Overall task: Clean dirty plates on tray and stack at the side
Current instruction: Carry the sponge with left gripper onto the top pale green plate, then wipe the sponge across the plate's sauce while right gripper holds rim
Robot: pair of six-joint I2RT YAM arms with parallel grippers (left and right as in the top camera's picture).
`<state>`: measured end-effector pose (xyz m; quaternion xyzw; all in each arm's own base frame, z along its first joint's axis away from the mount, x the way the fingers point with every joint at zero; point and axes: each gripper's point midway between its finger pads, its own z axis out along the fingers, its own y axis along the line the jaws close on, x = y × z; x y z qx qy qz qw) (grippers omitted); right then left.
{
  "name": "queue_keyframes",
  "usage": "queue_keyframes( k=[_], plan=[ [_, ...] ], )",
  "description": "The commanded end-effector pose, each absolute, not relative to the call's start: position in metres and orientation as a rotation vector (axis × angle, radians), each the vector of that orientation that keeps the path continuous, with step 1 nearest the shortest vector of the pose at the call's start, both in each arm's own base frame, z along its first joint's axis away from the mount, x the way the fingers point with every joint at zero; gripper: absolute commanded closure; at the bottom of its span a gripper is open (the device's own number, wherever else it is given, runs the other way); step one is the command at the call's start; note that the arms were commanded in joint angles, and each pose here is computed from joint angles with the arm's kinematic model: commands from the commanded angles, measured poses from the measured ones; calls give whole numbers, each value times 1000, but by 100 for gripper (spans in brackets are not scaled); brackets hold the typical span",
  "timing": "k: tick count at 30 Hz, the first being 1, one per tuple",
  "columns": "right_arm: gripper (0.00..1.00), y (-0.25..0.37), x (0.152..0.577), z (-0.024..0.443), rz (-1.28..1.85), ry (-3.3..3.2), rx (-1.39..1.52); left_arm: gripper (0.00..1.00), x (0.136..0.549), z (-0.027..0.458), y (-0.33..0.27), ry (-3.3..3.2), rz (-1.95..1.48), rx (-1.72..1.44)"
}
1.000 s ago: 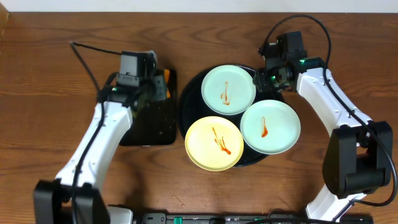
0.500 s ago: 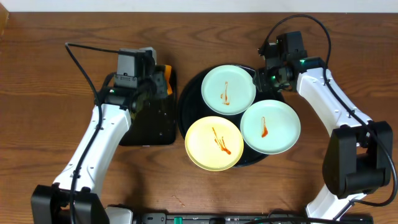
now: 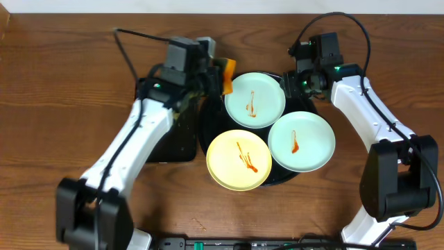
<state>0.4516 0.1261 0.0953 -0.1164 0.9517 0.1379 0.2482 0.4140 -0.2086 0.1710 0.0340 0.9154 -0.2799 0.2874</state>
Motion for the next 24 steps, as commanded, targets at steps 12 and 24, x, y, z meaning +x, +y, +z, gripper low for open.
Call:
queue_keyframes(
  k=[12,24],
  plan=[
    [67,136,459,57,428,2665,-212,93,415,102,-281,2550,-960,67],
    [81,142,451,23,479,2756,-136,93,403,55,-320,2600,-908,88]
  ],
)
